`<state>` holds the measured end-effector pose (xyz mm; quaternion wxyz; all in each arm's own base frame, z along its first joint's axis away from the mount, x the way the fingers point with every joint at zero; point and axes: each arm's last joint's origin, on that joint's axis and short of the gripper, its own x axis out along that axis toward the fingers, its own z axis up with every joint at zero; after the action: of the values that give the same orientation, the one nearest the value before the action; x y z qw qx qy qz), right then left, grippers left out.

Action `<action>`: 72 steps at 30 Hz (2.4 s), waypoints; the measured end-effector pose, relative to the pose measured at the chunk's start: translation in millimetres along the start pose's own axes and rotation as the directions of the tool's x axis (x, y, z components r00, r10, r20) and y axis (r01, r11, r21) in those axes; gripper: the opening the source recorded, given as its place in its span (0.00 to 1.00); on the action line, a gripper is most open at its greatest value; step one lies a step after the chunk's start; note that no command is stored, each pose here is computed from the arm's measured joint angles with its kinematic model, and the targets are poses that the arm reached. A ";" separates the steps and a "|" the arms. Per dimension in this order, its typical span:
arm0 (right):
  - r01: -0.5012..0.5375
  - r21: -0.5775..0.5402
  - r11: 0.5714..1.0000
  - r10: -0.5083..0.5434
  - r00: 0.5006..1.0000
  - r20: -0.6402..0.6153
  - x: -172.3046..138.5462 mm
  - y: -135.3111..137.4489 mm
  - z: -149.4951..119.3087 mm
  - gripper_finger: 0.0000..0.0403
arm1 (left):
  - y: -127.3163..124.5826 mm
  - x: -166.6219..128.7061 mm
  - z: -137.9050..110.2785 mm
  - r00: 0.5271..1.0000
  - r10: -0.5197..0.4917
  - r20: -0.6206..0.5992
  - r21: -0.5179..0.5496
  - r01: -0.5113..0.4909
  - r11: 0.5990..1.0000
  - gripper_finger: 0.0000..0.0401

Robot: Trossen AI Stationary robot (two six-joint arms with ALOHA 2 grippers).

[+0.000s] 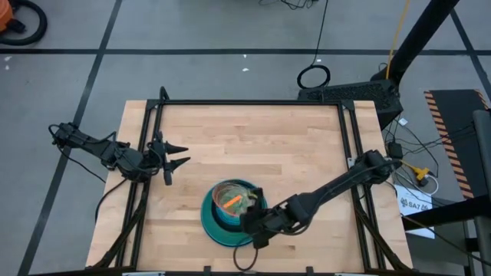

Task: Stack plastic plates
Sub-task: Stack the light orange plate on top of the light blue plate, then return to Home Position

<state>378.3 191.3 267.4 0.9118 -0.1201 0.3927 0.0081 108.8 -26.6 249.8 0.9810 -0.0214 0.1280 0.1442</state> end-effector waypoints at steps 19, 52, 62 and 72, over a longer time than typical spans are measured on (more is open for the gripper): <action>-0.013 -0.180 0.984 -0.008 0.993 -0.115 38.4 8.5 -17.9 0.02 | 0.4 0.0 -1.5 1.000 0.003 -0.013 -0.021 -0.003 1.000 0.42; -0.072 0.158 0.985 0.107 0.968 -0.227 44.6 -7.3 -24.4 0.53 | 0.4 0.0 -1.6 1.000 0.003 -0.014 -0.031 -0.004 1.000 0.42; -0.001 -0.042 0.999 -0.007 0.980 -0.200 42.0 -16.2 -21.4 0.50 | 0.5 -0.1 -2.1 1.000 0.004 -0.018 -0.044 -0.005 0.999 0.42; 0.016 -0.153 0.988 -0.041 0.986 -0.160 21.1 -67.3 -35.1 0.43 | -0.8 -1.0 -4.8 0.999 -0.013 -0.040 -0.044 0.011 0.999 0.42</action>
<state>375.2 116.3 243.3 0.8650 -0.1949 0.4622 0.0151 106.9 -28.0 245.5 0.9784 -0.0464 0.1444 0.1405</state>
